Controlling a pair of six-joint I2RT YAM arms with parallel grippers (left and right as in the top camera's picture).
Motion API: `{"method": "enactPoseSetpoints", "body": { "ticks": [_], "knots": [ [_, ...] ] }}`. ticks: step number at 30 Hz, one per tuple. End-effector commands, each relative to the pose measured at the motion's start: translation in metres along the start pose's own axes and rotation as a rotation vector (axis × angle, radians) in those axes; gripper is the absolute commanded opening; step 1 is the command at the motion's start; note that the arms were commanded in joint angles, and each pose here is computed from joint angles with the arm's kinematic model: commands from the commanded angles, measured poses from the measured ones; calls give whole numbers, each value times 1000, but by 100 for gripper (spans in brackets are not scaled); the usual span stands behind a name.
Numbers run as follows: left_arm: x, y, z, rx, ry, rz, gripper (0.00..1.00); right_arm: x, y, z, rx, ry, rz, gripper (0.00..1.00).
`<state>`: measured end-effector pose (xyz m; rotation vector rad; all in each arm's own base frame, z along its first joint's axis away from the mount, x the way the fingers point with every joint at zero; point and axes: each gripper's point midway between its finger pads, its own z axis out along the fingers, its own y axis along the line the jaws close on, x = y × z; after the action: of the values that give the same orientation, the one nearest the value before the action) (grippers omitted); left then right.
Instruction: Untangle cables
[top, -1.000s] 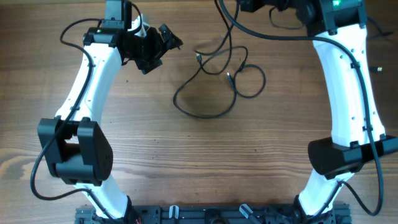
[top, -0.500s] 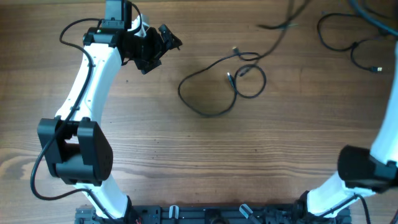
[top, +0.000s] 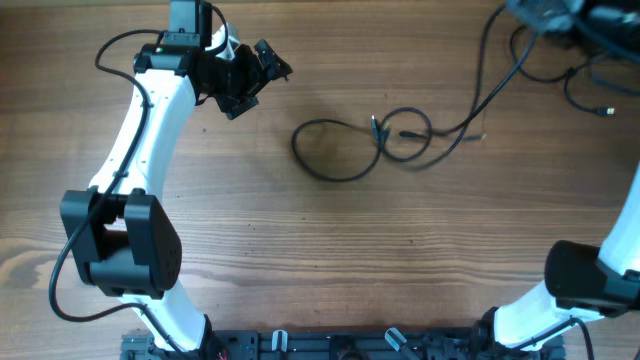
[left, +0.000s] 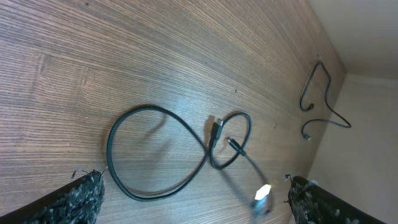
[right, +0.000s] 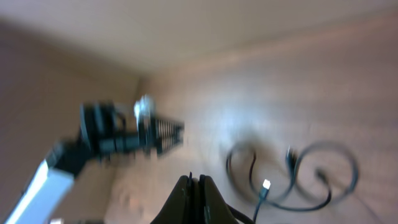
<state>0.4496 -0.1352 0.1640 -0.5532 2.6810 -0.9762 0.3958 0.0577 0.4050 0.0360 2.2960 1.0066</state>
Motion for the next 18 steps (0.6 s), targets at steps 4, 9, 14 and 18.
{"method": "enactPoseSetpoints", "body": {
  "ticks": [4, 9, 14, 18],
  "knots": [
    [-1, 0, -3, -6, -13, 27, 96, 42, -8, 37, 183, 180, -99, 4],
    [-1, 0, -3, -6, -13, 27, 96, 65, -20, 62, 242, 298, -105, 4],
    [-1, 0, -3, -6, -13, 27, 96, 94, -38, 90, 267, 431, -90, 4],
    [0, 0, -3, -8, -10, 25, 96, 99, -51, 102, 274, 455, -71, 4]
  ]
}}
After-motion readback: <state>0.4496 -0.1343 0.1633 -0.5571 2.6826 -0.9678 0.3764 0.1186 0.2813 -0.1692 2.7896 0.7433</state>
